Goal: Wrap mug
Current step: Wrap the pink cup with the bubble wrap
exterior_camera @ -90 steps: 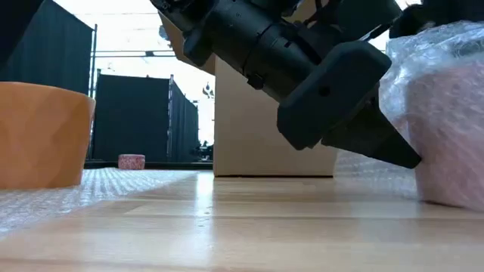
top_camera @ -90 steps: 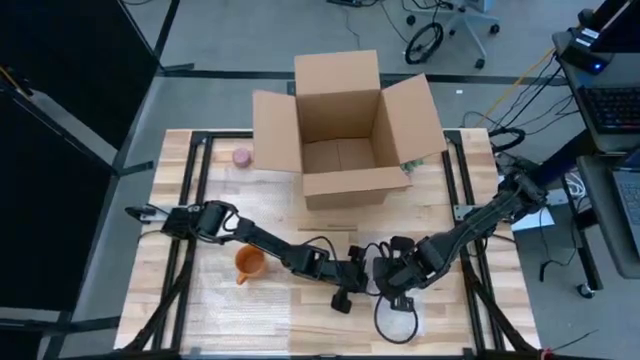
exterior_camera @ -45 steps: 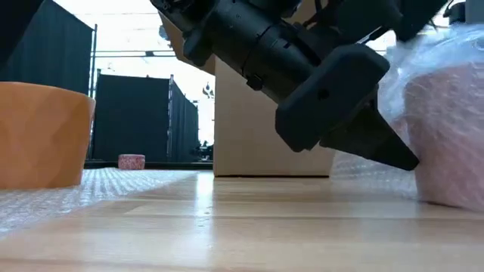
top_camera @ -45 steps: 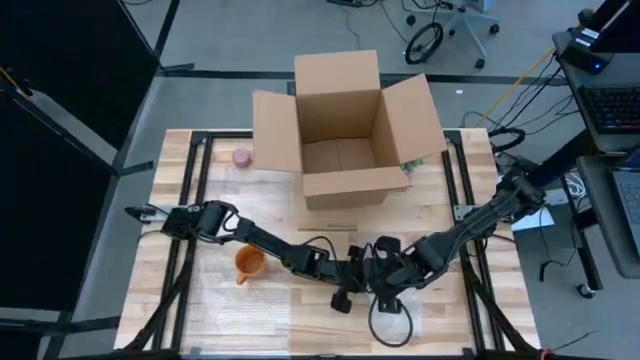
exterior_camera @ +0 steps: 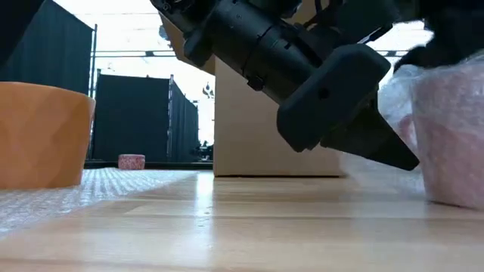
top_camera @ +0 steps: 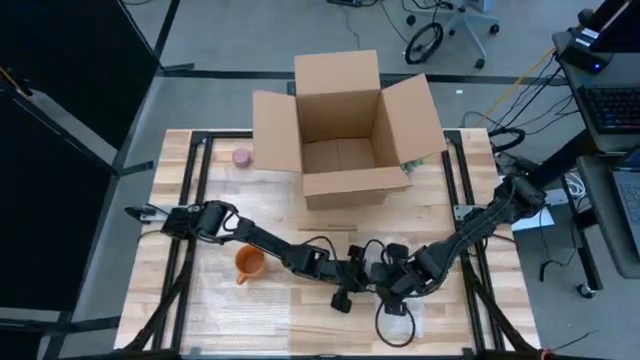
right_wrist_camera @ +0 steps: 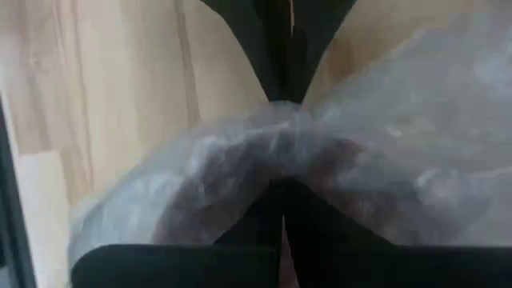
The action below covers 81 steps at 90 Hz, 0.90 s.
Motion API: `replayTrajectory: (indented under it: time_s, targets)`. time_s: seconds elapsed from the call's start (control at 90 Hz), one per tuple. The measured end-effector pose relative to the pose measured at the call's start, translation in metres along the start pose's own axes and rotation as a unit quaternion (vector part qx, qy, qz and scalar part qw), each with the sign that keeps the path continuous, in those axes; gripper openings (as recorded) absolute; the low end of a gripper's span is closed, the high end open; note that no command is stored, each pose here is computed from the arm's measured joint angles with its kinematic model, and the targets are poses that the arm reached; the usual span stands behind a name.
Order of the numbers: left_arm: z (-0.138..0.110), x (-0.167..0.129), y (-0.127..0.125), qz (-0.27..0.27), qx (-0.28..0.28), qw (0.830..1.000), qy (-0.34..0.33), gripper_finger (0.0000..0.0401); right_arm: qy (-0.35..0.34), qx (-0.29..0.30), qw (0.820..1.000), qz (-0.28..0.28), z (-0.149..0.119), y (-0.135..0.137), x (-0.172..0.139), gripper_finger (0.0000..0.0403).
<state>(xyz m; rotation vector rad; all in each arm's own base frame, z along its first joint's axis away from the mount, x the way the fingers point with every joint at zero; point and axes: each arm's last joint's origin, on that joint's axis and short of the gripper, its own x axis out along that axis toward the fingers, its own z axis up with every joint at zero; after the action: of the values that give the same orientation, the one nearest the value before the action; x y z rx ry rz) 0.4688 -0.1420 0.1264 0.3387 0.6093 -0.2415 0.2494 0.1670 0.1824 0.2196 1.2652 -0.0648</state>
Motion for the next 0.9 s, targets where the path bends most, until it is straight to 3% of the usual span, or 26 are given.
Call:
replayTrajectory:
  time_s: [0.2,0.467,0.9]
  targets:
    - [0.0,0.0,0.0,0.0,0.0,1.0,-0.001,0.0,-0.001,0.021,0.999,0.033,-0.012,-0.012,0.021,0.0]
    - [0.0,0.0,0.0,0.0,0.0,1.0,-0.001,0.0,0.006,0.014,0.999,0.047,-0.009,-0.011,0.022,0.0]
    - [0.0,0.0,0.0,0.0,0.002,1.0,-0.001,0.0,0.037,-0.006,0.999,0.026,0.02,0.008,-0.026,0.0]
